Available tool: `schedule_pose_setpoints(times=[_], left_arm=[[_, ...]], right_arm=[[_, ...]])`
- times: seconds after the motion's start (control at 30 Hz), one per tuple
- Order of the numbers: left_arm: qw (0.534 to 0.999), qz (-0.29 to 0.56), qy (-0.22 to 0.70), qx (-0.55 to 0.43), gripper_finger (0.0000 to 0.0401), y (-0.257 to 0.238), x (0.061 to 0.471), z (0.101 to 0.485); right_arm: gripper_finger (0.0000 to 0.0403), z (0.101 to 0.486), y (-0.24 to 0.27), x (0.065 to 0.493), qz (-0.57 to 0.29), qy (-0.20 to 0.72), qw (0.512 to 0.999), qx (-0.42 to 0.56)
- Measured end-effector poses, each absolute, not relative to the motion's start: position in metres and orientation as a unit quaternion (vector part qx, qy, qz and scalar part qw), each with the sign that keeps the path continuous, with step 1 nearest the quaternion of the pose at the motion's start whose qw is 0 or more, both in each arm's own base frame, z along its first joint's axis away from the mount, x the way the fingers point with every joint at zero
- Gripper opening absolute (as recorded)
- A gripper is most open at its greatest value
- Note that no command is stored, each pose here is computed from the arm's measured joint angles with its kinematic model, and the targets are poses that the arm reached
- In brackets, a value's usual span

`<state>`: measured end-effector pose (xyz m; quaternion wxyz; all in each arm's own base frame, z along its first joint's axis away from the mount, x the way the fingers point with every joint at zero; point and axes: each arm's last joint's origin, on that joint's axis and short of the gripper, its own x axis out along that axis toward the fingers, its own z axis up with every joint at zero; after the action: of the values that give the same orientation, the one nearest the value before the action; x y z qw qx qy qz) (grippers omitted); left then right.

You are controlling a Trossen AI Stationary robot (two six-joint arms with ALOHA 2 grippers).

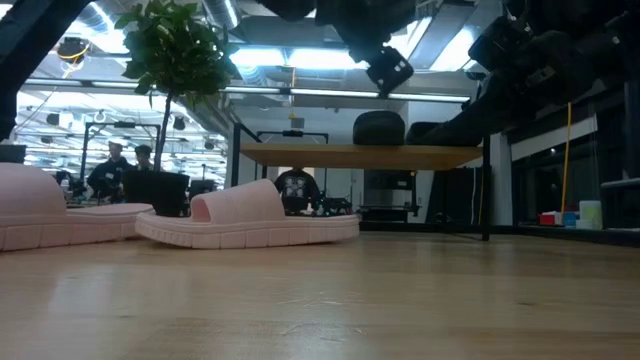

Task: Pick and place slides into the shelf
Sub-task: Put the black slide on the shelf

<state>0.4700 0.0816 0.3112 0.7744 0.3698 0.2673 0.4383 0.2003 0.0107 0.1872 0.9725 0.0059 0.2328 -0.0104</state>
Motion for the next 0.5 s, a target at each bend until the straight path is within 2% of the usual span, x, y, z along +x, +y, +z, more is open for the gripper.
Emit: schedule_pose_setpoints(times=[0.17, 0.33, 0.5], left_arm=[[0.768, 0.389, 0.310, 0.403, 0.0146, 0.072, 0.471, 0.314], [0.788, 0.304, 0.350, 0.405, 0.0142, 0.068, 0.468, 0.311], [0.787, 0.286, 0.372, 0.400, 0.0129, 0.078, 0.465, 0.311]], right_arm=[[0.0004, 0.187, 0.011, 0.200, -0.010, 0.234, 0.972, 0.005], [0.0004, 0.187, 0.011, 0.200, -0.010, 0.235, 0.972, 0.005], [0.0004, 0.187, 0.011, 0.200, -0.010, 0.234, 0.972, 0.005]])
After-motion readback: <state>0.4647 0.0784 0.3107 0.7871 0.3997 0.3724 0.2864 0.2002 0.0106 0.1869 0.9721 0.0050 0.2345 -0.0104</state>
